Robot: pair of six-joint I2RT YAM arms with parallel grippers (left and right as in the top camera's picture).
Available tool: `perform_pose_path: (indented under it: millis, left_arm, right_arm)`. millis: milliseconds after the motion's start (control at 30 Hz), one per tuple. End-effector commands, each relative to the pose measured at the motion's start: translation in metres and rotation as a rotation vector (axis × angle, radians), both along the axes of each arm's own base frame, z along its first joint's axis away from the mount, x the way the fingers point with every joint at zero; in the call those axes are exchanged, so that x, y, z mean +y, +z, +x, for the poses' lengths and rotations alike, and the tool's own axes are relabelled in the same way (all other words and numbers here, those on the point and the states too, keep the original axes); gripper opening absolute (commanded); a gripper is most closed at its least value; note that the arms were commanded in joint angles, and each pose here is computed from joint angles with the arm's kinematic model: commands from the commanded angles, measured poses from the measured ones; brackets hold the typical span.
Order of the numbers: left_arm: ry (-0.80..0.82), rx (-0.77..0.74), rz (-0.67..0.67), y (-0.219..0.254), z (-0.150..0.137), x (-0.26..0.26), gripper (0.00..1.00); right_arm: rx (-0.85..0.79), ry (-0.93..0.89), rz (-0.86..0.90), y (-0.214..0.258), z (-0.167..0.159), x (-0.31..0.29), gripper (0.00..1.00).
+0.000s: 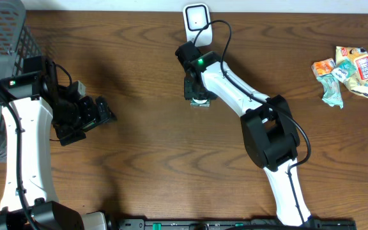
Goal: Scan the item barcode
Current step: 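Present the Zam-Buk tin to the white scanner with the right gripper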
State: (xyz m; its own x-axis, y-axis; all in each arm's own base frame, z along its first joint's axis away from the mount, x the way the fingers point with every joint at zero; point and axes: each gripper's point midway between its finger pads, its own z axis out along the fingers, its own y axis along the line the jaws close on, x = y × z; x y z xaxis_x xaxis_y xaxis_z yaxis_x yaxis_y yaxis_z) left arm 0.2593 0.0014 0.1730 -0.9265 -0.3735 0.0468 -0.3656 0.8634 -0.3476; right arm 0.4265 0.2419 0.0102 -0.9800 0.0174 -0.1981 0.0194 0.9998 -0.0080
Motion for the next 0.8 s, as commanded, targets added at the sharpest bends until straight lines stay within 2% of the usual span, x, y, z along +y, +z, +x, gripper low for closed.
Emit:
perform_pose_path:
  millis: [0,167,433,633,767]
  left_arm:
    - [0.004,0.004,0.001,0.0,-0.001,0.0,0.98]
    - [0.003,0.004,0.001,0.0,-0.001,0.0,0.98]
    - [0.003,0.004,0.001,0.0,-0.001,0.0,0.98]
    - [0.003,0.004,0.001,0.0,-0.001,0.0,0.98]
    - [0.004,0.004,0.001,0.0,-0.001,0.0,0.98]
  right_arm:
    - [-0.091,0.017,-0.003,0.026,0.016,-0.002,0.41]
    - [-0.226,0.122,0.03,0.04,0.053,0.005,0.37]
    - [-0.662,0.123,0.127,0.131,0.154,0.005,0.36]
    - [-0.935,0.069,0.221,0.183,0.199,0.004,0.39]
    - [-1.075,0.081,0.248,0.193,0.219,0.011,0.38]
